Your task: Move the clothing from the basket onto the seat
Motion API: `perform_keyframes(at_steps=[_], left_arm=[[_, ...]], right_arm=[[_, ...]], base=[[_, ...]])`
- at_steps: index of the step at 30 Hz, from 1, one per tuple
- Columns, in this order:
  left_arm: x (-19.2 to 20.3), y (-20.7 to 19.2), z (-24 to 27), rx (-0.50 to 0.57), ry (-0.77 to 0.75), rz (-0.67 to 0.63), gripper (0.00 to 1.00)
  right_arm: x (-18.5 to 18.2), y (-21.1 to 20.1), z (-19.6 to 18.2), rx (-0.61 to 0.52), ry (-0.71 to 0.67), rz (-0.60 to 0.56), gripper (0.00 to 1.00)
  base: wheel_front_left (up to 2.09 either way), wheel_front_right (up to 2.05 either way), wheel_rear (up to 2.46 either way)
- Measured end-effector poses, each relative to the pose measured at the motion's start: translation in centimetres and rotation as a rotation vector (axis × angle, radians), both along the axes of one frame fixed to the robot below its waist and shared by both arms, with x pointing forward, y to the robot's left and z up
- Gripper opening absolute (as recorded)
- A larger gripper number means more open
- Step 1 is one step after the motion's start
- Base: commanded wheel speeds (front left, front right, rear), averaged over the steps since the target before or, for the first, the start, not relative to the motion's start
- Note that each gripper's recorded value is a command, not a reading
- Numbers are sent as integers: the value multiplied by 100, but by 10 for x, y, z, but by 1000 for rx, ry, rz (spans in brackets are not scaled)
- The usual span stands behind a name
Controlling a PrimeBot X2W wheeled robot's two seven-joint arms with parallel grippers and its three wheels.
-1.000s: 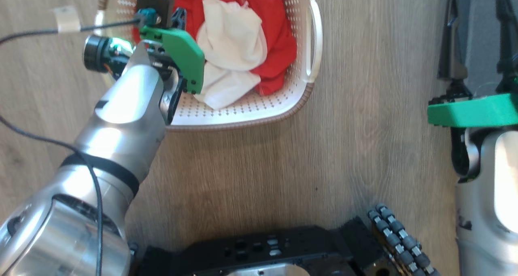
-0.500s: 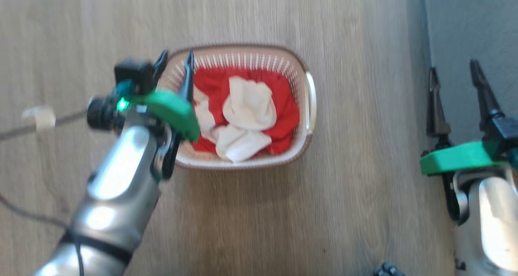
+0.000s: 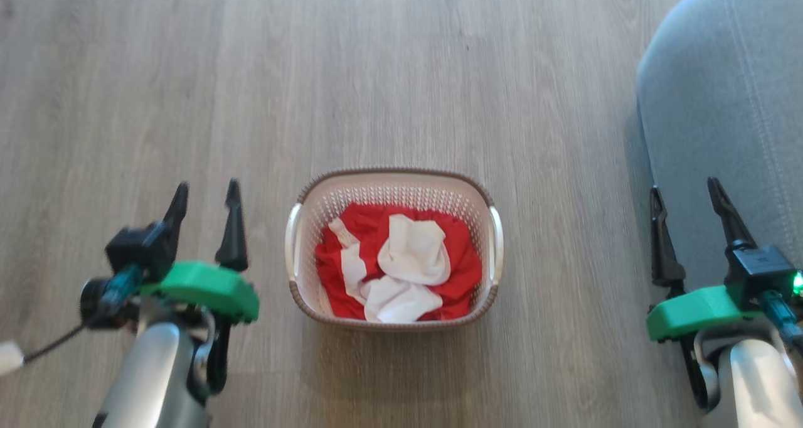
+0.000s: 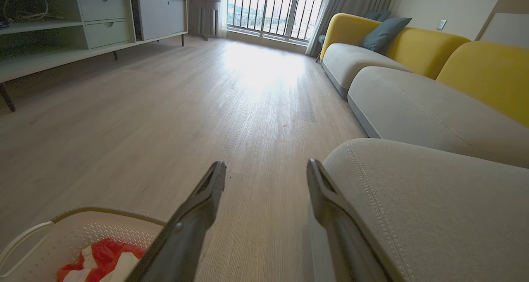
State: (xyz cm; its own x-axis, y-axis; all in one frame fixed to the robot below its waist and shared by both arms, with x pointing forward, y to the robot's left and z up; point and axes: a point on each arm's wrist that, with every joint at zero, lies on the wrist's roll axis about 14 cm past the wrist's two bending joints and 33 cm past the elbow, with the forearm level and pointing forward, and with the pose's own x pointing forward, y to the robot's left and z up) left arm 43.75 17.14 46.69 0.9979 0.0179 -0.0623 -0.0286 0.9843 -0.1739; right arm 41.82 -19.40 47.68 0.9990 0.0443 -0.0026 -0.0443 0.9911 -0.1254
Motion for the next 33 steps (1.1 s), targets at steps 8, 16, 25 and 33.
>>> perform_keyframes(at_steps=[8, 16, 25, 33], left_arm=[[-48, 36, 3, 14, -5, 99, 100], [-80, 45, 1, 10, -2, 131, 100], [-89, 43, -4, 9, 6, 116, 100], [-83, 35, -11, 12, 23, 82, 100]], right_arm=[[-18, 3, 12, -17, -24, 11, 100], [-40, -5, 9, -15, -8, -10, 100], [-44, -4, 6, -6, 2, -9, 100], [-43, -6, 1, 2, 16, -18, 100]], base=[[0, 0, 0], [0, 0, 0], [0, 0, 0], [0, 0, 0]])
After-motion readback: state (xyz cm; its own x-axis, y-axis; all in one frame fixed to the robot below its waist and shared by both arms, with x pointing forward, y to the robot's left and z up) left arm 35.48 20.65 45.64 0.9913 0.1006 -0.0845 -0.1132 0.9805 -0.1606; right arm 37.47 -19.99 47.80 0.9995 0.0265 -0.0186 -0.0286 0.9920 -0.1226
